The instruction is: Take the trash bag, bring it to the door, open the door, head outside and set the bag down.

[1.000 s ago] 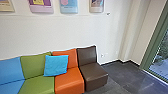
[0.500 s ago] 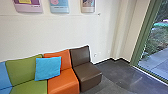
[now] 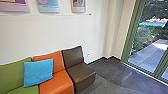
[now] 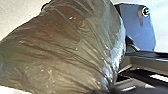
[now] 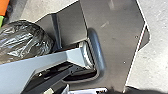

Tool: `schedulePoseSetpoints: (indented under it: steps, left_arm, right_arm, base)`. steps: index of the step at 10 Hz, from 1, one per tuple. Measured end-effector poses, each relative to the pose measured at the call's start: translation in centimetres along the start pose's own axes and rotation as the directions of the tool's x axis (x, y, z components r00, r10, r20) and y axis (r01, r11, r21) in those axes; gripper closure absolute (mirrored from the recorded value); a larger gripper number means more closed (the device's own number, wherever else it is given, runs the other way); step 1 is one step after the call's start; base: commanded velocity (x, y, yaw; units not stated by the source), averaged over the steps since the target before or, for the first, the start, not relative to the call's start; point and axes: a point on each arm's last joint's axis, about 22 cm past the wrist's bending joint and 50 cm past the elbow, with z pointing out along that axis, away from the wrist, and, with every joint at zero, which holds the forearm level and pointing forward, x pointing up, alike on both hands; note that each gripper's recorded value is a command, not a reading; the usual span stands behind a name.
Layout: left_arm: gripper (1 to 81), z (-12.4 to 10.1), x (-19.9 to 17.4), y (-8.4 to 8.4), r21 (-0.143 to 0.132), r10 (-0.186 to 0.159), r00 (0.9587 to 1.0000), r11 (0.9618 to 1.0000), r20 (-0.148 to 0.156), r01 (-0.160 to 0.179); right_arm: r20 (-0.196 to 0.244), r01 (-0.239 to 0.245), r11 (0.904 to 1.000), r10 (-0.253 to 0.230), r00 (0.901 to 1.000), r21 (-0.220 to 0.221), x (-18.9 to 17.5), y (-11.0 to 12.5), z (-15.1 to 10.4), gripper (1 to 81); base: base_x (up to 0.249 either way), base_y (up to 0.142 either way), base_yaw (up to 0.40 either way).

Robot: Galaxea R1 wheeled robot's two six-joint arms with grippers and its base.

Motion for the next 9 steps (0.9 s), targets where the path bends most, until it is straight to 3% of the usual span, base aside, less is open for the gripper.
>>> schedulePoseSetpoints:
  steps: [9]
  left_arm:
    - [81.1,0.0,-0.01,-0.02,0.001,0.005,1.0,1.0,0.0,-0.005]
  right_arm:
    - [0.002,-0.001,1.0,0.001,1.0,0.0,-0.29,-0.02,0.03,1.0]
  base:
    - [0.0,0.0,-0.238]
